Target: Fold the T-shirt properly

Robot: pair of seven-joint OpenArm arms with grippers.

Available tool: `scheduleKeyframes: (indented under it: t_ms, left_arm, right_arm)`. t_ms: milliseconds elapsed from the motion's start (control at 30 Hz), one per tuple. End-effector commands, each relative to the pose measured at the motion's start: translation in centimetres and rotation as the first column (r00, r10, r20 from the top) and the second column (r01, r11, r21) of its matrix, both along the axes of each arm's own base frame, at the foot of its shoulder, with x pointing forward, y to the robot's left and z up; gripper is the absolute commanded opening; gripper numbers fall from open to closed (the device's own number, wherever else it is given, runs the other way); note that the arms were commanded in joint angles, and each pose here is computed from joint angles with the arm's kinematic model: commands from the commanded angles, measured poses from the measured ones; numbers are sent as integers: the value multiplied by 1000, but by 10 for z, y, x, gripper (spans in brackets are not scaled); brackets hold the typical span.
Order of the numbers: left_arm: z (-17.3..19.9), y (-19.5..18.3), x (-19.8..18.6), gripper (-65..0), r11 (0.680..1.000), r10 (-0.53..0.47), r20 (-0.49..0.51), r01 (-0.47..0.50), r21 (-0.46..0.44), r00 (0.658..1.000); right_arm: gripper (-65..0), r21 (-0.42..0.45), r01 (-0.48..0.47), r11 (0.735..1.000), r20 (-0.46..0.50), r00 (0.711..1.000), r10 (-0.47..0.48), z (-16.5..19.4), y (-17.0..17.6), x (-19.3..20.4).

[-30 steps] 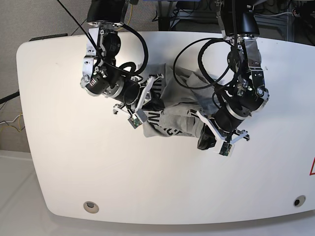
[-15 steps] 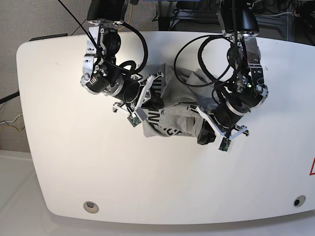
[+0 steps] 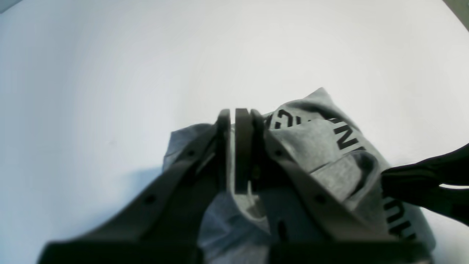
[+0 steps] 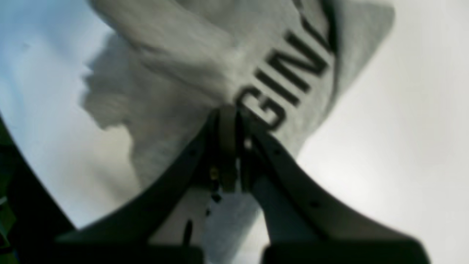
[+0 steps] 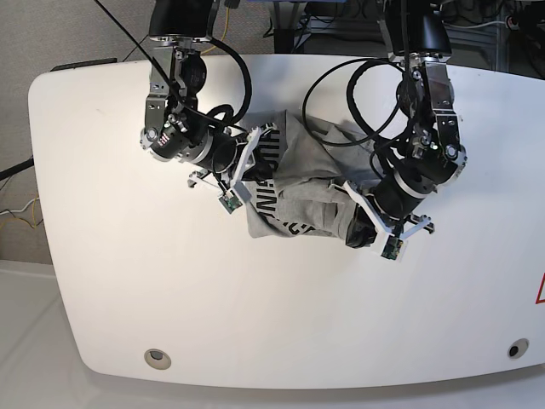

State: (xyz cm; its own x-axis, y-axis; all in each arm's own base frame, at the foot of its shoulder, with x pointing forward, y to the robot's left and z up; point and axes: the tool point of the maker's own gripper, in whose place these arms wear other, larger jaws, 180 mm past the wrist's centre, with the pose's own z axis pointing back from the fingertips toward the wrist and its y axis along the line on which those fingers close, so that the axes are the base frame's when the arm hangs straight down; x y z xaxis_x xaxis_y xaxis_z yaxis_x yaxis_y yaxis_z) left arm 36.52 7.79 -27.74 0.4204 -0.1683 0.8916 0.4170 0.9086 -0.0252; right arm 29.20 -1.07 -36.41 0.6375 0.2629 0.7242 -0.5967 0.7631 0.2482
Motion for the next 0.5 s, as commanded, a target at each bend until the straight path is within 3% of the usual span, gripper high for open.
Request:
scheduleKeyframes:
  t_ms: [0,333,467]
  left_arm:
    - [24,-1,10,-636,1000,-7,78,8,-16,997]
    - [28,0,13,-636,1000,-6,89,7,-11,996]
    - [27,0,12,-636,1000,-6,86,7,-11,996]
  right_arm:
    - [-650,44,4,999,49,999,-7,11,6,9]
    - [-650,87,16,996,19,1000,-18,-5,12,8]
    - [-650,93,-27,995,20,999,25,-4,25,3]
